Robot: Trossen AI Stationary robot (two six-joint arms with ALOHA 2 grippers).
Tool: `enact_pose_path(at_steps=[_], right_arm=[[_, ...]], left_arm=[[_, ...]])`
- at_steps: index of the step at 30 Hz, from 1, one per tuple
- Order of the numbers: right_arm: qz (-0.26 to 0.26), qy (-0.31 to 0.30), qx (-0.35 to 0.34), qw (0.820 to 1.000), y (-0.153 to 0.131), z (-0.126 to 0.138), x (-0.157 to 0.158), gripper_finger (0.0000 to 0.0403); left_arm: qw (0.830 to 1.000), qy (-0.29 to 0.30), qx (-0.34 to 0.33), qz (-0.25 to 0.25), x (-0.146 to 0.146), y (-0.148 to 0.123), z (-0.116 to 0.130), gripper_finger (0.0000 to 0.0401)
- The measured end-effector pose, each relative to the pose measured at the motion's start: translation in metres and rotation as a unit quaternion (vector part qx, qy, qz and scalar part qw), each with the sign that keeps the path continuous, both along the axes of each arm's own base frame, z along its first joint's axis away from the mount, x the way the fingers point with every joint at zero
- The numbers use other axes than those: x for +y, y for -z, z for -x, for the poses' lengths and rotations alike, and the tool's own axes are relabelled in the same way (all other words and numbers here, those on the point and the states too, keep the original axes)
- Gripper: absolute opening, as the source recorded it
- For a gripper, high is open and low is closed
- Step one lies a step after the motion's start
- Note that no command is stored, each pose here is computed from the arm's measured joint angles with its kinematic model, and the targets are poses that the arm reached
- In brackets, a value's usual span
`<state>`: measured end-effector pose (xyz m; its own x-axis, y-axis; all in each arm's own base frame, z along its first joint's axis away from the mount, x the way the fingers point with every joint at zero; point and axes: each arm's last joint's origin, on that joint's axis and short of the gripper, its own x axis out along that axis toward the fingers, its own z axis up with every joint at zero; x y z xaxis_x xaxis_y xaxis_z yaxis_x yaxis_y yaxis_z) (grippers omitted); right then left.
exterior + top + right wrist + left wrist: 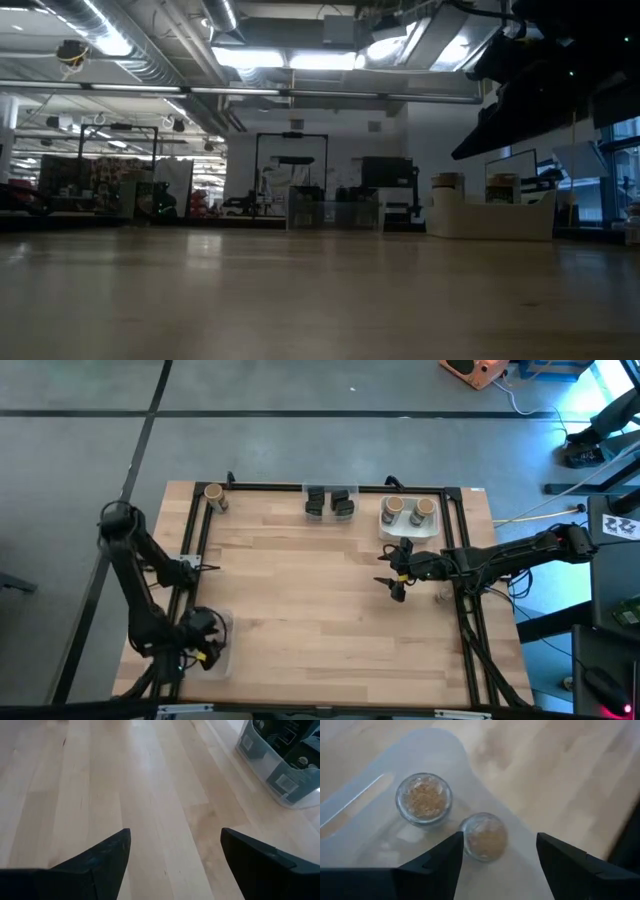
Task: Sort spices by type
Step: Put the brown seasoning bottle into the white bin
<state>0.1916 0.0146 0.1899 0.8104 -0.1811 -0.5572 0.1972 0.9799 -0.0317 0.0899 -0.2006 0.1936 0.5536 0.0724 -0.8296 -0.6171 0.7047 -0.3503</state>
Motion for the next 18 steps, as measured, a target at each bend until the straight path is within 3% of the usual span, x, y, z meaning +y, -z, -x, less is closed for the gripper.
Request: enact_pose_path(at_steps=[5, 9, 13, 18], right_arm=[[0.003, -0.002, 0.001, 1.0, 0.0, 0.0, 0.0, 0.0308], [0.005, -0.003, 0.013, 1.0, 0.002, 0.001, 0.0, 0.0308], [0.024, -0.016, 0.017, 0.999, 0.002, 0.001, 0.0, 0.0308], [0.06, -0.042, 0.008, 0.997, -0.001, -0.001, 0.0, 0.0308]], left_arm=[[0.997, -0.023, -0.062, 0.048, 0.017, -0.027, -0.003, 0.0234], [0.992, -0.033, -0.121, 0.029, 0.032, -0.042, -0.012, 0.0234], [0.984, -0.058, -0.167, -0.029, 0.05, -0.05, -0.029, 0.0234], [0.958, -0.11, -0.21, -0.163, 0.078, -0.056, -0.056, 0.0234]])
